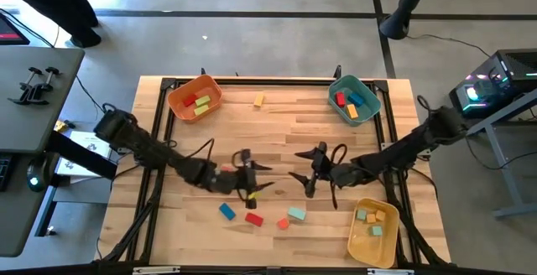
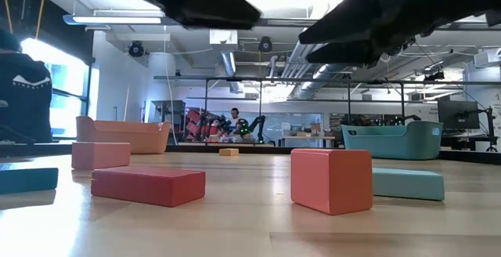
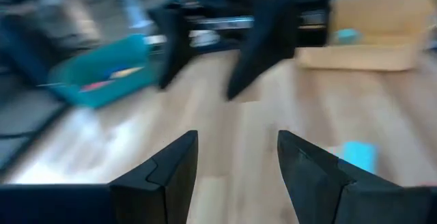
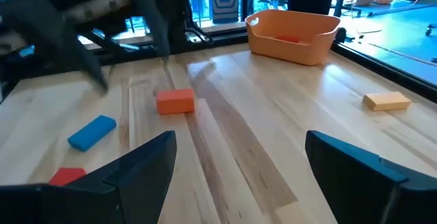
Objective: Sort blocks by size
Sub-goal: Put the thin red rectangular block into the orange bin
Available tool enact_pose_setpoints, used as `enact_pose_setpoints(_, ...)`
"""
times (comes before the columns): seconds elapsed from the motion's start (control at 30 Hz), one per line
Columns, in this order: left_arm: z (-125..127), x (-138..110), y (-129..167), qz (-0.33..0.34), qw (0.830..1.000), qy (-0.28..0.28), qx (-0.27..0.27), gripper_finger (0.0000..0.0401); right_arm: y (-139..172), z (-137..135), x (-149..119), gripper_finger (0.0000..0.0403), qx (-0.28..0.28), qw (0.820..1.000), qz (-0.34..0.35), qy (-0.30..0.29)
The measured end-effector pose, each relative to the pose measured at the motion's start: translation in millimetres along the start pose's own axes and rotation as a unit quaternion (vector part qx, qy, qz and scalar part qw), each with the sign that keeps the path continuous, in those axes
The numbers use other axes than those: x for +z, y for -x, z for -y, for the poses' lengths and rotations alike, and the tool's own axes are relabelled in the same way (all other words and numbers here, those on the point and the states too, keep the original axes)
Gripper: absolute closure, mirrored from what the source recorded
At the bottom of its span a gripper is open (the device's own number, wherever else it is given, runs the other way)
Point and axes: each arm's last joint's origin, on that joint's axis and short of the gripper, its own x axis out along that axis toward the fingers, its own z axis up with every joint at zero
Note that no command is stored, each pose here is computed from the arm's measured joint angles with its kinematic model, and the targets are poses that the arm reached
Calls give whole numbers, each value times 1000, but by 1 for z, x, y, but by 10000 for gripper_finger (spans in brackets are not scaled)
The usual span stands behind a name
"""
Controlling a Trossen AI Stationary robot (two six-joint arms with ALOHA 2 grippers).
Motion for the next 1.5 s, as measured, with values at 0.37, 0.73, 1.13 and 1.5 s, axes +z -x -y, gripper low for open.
enact_pose_setpoints(0.37, 33, 1, 65, -60, 995, 2, -74, 213, -7, 0, 2, 80, -2, 998, 29, 53)
enact_pose_setpoints(0.73, 75, -58, 37, -152, 975, -38, -160, 213, -18, 13, 6, 80, 28, 998, 28, 54)
enact_pose_setpoints(1.13, 83, -96, -2, -195, 951, 5, -240, 213, -20, 15, 6, 80, 48, 998, 21, 23)
enact_pose_setpoints(1.5, 66, -107, -16, -222, 940, -5, -259, 261, -20, 14, 6, 80, 62, 998, 15, -9)
